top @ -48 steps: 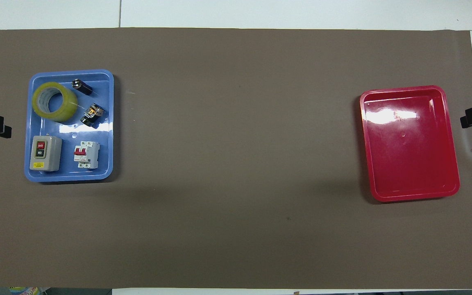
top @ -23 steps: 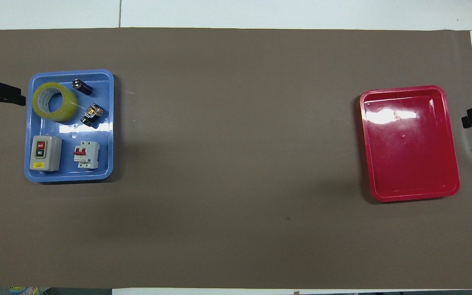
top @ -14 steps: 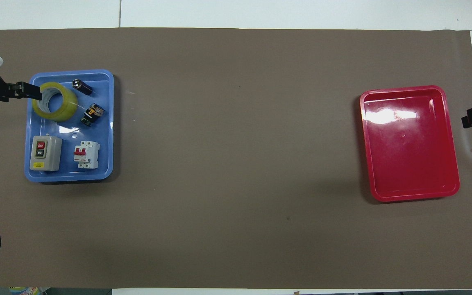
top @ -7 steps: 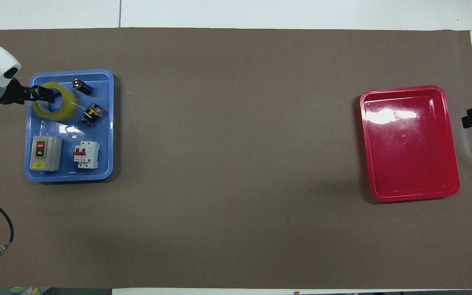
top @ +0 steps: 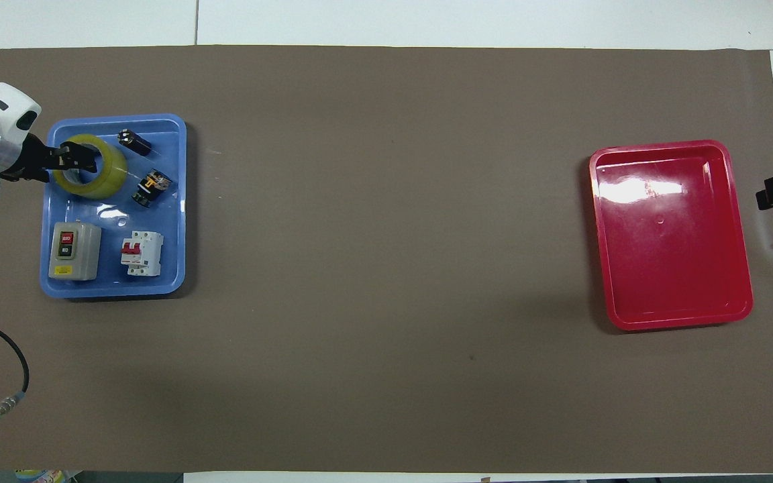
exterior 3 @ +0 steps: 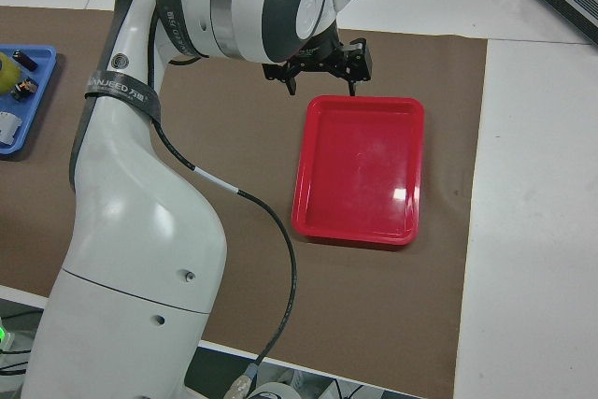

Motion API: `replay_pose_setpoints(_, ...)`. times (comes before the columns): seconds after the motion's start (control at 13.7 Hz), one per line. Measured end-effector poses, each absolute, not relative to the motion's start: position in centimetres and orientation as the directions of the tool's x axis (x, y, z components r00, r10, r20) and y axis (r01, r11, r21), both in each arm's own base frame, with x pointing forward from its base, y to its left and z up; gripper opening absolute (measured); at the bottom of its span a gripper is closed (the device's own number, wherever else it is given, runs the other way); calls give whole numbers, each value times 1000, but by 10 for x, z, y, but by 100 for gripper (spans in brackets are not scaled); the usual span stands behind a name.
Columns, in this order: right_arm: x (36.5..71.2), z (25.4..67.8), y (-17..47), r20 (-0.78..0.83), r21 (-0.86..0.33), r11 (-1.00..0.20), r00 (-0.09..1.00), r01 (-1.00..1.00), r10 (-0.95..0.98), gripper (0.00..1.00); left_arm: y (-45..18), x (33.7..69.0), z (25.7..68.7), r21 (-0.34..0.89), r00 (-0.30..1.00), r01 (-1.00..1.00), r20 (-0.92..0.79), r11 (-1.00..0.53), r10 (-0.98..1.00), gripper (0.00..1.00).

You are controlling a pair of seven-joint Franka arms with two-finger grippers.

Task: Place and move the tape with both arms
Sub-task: 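Reach the left gripper down onto the yellow tape roll in the blue tray, then lift the yellow tape with the left gripper and set it mid-table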

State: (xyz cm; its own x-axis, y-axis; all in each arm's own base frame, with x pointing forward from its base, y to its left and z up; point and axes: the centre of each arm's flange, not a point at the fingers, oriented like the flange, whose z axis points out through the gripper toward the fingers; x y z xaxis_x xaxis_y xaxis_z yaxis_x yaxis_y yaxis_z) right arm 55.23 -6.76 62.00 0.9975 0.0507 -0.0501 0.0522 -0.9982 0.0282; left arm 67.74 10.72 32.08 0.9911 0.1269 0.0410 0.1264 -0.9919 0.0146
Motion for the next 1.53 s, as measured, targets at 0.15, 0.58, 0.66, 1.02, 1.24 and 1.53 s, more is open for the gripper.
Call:
replay_pose_setpoints(0.15,552,620,-68,-50,28,-998,997,52,51,100,106,677,319,16,988,145,44,-989,146,93)
replay_pose_setpoints(0.58,552,620,-68,-50,28,-998,997,52,51,100,96,676,312,17,988,145,52,-989,145,92)
replay_pose_setpoints(0.66,552,620,-68,-50,28,-998,997,52,51,100,97,675,310,17,987,146,58,-989,147,91)
replay_pose_setpoints(1.02,552,620,-68,-50,28,-998,997,52,51,100,105,673,306,14,985,162,61,-987,163,43)
replay_pose_setpoints(1.24,552,620,-68,-50,28,-998,997,52,51,100,106,673,311,14,984,164,71,-986,165,22)
replay_pose_setpoints(1.53,552,620,-68,-50,28,-998,997,52,51,100,108,665,371,17,982,167,85,-986,168,22)
